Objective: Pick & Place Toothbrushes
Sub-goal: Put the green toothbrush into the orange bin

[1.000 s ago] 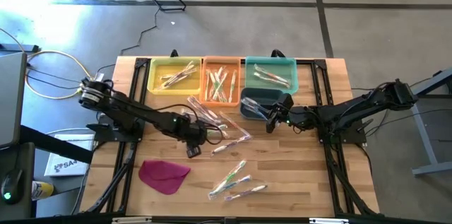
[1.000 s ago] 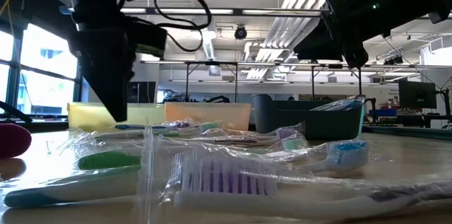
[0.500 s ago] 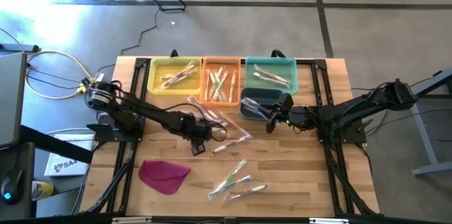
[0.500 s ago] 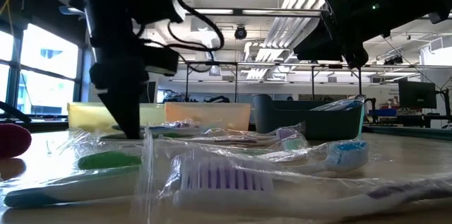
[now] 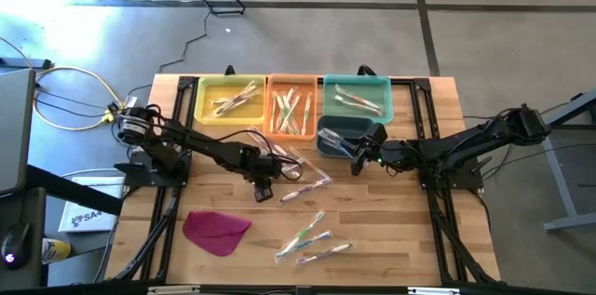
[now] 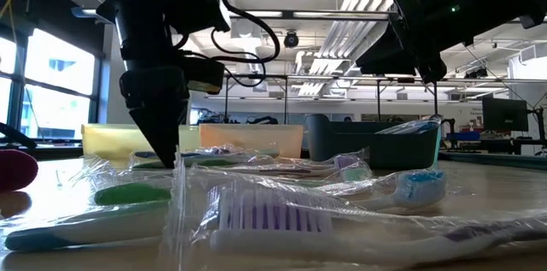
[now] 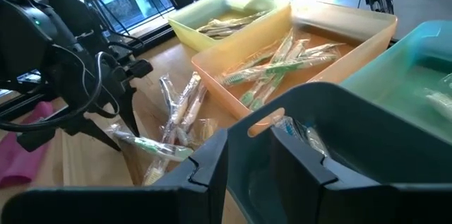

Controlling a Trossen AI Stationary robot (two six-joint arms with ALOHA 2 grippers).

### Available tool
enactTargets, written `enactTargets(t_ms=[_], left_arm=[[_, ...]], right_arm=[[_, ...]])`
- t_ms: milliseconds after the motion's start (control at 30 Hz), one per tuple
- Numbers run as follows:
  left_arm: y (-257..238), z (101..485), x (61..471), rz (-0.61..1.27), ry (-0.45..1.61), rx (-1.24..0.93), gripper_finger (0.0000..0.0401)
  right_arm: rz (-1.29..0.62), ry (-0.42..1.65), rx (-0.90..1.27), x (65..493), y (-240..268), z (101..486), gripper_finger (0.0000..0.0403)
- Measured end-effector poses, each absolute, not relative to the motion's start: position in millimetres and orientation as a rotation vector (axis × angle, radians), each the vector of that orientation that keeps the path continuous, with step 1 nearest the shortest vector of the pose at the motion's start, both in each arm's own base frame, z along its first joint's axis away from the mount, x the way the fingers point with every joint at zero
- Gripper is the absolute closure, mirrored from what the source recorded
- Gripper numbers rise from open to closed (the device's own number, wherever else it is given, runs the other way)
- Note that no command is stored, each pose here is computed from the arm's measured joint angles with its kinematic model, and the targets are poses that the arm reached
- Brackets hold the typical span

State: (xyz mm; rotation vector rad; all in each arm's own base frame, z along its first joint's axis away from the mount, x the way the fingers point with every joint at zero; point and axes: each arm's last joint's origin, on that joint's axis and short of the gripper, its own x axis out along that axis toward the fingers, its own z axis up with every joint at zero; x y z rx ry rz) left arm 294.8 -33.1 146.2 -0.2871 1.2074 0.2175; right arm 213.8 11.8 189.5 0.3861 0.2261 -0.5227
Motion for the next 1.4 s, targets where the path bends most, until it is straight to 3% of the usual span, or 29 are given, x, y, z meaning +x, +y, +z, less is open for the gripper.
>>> enactTargets(t_ms=[233, 700, 1100, 1400], left_arm=[[-34, 146, 295, 0.208, 1.213, -0.294, 0.0258], [-35, 146, 294, 0.171, 1.222, -0.322, 0.0387], [-35, 149, 291, 0.165, 1.28, -0.308, 0.0378], [-33, 175, 295, 0.206, 1.387, -0.174, 0.0381]], right_arm=[[-0.523, 0.226, 0.386, 214, 12, 189, 0.0306], [-0.523, 0.226, 0.386, 214, 12, 190, 0.0306], [-0.523, 0.226, 0.386, 214, 12, 189, 0.0306], [-0.523, 0.226, 0.386, 214, 12, 189, 0.0306]])
